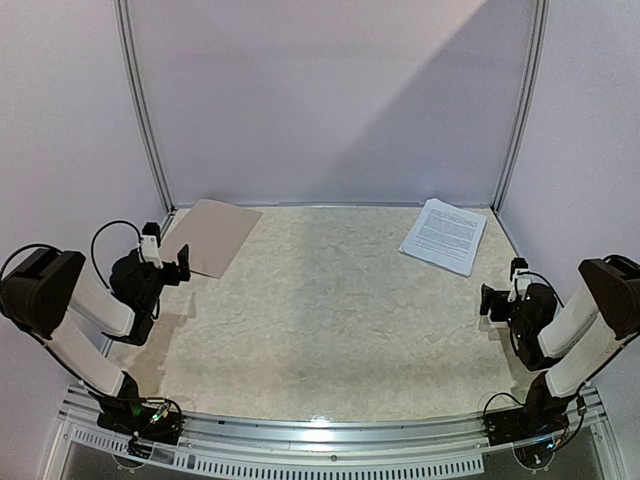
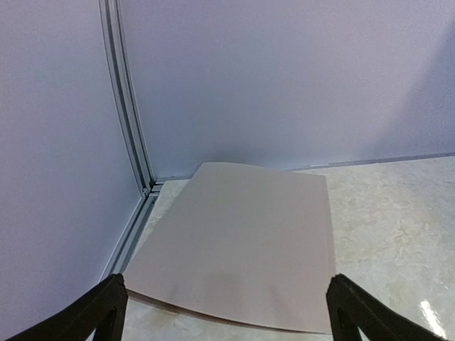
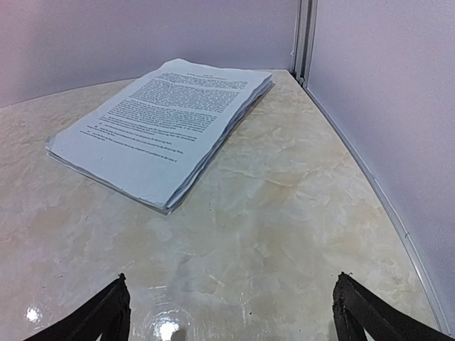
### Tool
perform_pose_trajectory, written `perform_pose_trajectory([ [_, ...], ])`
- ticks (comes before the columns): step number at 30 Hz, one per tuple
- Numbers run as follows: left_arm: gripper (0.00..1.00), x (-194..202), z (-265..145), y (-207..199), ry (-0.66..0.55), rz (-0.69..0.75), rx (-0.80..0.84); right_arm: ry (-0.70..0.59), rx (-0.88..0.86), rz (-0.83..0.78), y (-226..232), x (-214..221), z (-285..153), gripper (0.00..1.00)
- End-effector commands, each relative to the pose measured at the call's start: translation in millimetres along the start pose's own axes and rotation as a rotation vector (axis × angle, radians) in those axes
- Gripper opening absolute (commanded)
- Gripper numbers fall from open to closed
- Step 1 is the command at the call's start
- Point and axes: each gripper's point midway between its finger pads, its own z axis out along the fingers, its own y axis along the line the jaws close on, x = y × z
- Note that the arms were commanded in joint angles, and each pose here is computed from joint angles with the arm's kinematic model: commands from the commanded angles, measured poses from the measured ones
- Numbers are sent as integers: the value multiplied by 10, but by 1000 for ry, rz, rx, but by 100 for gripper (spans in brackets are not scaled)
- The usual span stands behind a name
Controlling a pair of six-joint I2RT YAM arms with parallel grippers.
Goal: Put the files into the folder
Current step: Move the folder to the corner of the board.
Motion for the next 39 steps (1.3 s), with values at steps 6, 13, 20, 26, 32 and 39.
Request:
perform_pose_trajectory([
  [6, 100, -99, 29, -53, -24, 5, 36, 146, -57, 51, 148, -158, 198, 99],
  [13, 99, -368, 700, -183, 266, 101, 174, 238, -161, 289, 459, -447, 244, 89],
  [20, 99, -199, 1294, -203, 605, 284, 302, 357, -277, 252, 1110, -415, 148, 87],
  [26, 99, 163, 1977, 171, 810, 152, 298, 433, -359, 210, 1583, -333, 60, 89],
  [32, 100, 575, 2358, 550, 891, 103, 235, 530, -465, 84, 2098, -141, -109, 92],
  [39, 99, 1158, 2442, 644, 960, 15, 260, 582, -572, 9, 2563, 0, -284, 92],
])
